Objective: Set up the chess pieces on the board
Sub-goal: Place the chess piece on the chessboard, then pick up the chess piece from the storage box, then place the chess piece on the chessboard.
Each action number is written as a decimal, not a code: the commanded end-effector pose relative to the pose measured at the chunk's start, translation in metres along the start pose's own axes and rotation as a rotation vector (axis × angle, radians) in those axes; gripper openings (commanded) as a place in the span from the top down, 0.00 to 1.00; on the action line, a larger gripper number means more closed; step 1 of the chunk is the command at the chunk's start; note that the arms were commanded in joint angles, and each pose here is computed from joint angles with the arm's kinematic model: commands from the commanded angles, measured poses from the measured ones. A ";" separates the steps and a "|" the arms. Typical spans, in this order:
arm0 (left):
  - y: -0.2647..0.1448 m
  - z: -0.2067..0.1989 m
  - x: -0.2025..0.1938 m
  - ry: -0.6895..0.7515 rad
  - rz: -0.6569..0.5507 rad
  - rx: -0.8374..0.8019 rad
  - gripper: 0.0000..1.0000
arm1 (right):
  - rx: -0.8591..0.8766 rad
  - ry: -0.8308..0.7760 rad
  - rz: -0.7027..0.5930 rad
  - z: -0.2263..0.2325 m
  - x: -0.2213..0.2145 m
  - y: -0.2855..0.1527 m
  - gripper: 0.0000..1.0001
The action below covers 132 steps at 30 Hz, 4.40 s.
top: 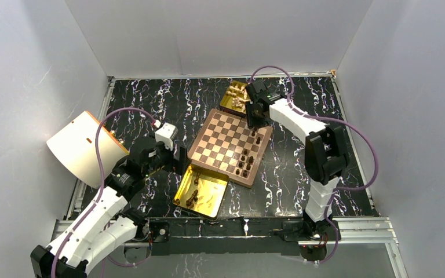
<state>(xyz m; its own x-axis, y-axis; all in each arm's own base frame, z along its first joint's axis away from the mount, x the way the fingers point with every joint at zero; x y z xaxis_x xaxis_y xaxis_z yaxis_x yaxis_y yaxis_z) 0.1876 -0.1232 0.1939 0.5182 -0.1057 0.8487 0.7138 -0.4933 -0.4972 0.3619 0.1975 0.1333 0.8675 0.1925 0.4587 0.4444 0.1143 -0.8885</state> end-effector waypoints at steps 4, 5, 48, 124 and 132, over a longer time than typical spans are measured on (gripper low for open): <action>-0.008 0.004 0.027 -0.117 0.026 0.112 0.16 | 0.127 -0.009 -0.238 0.005 0.032 -0.078 0.55; -0.007 0.003 0.028 -0.137 0.045 0.118 0.19 | 0.158 -0.011 -0.262 0.007 0.032 -0.086 0.55; 0.077 -0.042 -0.065 -0.170 0.514 0.244 0.67 | 0.516 0.049 -0.533 0.016 -0.040 -0.182 0.61; 0.030 -0.123 0.019 -0.164 -0.027 -0.459 0.89 | 1.092 0.144 -0.141 0.073 -0.082 -0.191 0.53; 0.016 -0.134 0.032 -0.166 -0.111 -0.577 0.90 | 1.171 0.171 -0.081 0.080 -0.080 -0.188 0.47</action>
<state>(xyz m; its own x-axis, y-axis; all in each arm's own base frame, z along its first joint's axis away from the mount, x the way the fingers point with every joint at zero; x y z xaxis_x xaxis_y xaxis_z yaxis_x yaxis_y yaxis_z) 0.1577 -0.2430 0.2156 0.5965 0.0393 0.8017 0.4597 -0.8355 -0.3011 0.1896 0.2323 0.2474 0.9145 0.0234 0.4038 0.1357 0.9227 -0.3609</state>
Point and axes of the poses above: each gripper's point midway between its finger pads, its own y axis out along the fingers, its own z axis along the line the jaws close on, x = y × z, the point moved 5 cm from there along -y, back along the fingers, and after that the axes turned 3 degrees about -y, right-handed, at the moved point
